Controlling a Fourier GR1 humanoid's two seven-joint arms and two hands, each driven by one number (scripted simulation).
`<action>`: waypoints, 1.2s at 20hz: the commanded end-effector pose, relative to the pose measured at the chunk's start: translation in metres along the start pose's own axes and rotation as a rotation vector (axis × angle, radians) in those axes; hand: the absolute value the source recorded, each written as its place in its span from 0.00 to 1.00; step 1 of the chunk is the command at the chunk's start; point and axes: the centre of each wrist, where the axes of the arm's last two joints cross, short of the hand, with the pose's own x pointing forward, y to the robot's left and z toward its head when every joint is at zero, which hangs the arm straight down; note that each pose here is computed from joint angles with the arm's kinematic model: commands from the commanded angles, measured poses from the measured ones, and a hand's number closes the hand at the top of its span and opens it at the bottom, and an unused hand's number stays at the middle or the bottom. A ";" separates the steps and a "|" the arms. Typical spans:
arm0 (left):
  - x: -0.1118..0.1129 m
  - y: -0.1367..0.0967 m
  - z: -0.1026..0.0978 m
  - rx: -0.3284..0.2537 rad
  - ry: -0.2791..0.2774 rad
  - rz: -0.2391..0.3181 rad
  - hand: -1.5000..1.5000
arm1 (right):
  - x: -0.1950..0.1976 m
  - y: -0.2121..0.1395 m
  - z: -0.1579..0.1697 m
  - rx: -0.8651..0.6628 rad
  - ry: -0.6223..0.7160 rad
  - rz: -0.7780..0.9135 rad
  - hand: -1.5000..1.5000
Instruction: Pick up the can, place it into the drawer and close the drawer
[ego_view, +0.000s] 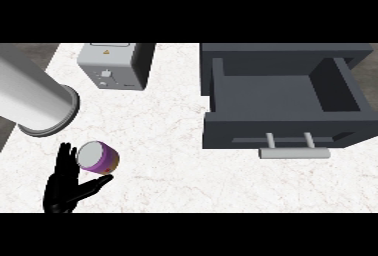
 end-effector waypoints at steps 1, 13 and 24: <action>-0.001 0.003 -0.009 -0.007 0.009 0.016 0.00 | 0.006 0.005 0.016 -0.010 0.011 0.009 0.00; -0.007 -0.005 -0.040 -0.046 -0.008 0.124 1.00 | 0.009 0.004 0.018 0.018 0.012 -0.012 0.00; 0.014 -0.054 -0.046 -0.246 -0.065 0.192 1.00 | -0.002 0.004 0.013 0.016 0.014 -0.029 0.00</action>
